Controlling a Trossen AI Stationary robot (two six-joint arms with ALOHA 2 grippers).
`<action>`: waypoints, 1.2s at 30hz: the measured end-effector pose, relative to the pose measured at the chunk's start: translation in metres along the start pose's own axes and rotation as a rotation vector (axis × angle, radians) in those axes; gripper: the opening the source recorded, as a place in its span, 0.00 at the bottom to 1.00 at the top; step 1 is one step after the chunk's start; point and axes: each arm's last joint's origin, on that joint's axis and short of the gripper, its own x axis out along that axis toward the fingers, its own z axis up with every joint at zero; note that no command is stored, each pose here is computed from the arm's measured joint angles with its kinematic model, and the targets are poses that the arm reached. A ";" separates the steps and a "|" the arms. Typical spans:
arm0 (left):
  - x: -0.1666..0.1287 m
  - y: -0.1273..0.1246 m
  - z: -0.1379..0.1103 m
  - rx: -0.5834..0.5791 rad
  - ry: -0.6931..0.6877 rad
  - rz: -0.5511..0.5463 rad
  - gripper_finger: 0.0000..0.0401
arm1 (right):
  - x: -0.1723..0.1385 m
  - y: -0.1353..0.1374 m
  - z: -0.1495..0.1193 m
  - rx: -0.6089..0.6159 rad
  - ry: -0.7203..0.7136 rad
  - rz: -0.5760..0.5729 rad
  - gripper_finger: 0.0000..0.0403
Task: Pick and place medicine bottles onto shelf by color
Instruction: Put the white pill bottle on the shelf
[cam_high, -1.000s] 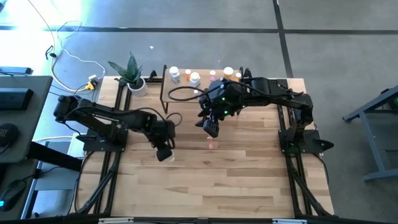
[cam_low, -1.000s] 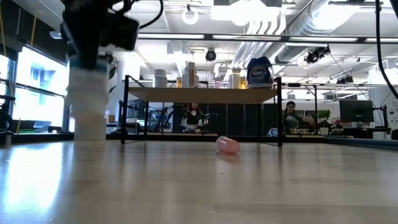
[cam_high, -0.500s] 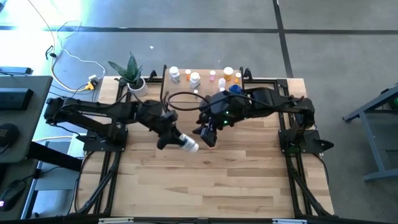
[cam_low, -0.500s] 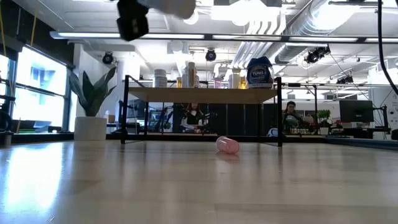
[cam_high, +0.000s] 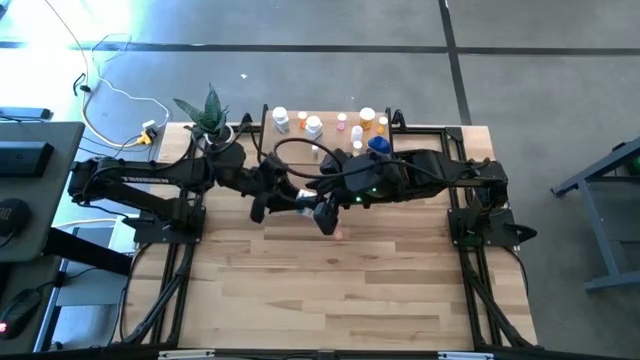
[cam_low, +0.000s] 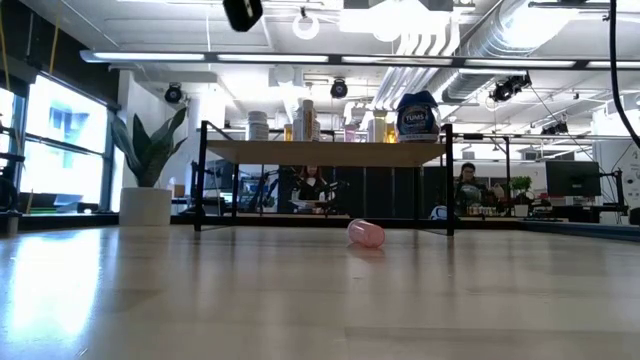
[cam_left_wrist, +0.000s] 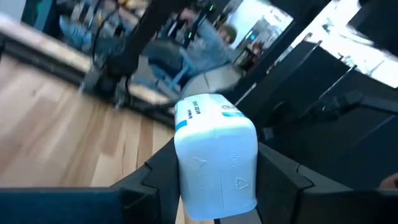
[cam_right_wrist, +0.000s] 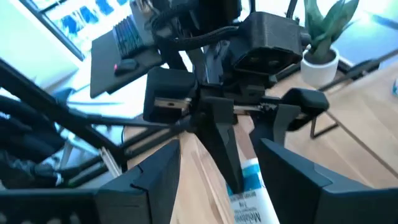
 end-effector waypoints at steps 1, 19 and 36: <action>0.000 0.000 0.002 0.012 -0.018 -0.006 0.37 | 0.000 0.001 0.001 0.000 -0.013 0.001 0.51; -0.014 0.001 0.038 0.132 -0.319 -0.078 0.37 | -0.004 0.005 0.016 -0.041 -0.295 -0.196 0.51; -0.028 0.008 0.057 0.272 -0.532 0.029 0.37 | -0.019 0.002 0.058 -0.120 -0.681 -0.412 0.51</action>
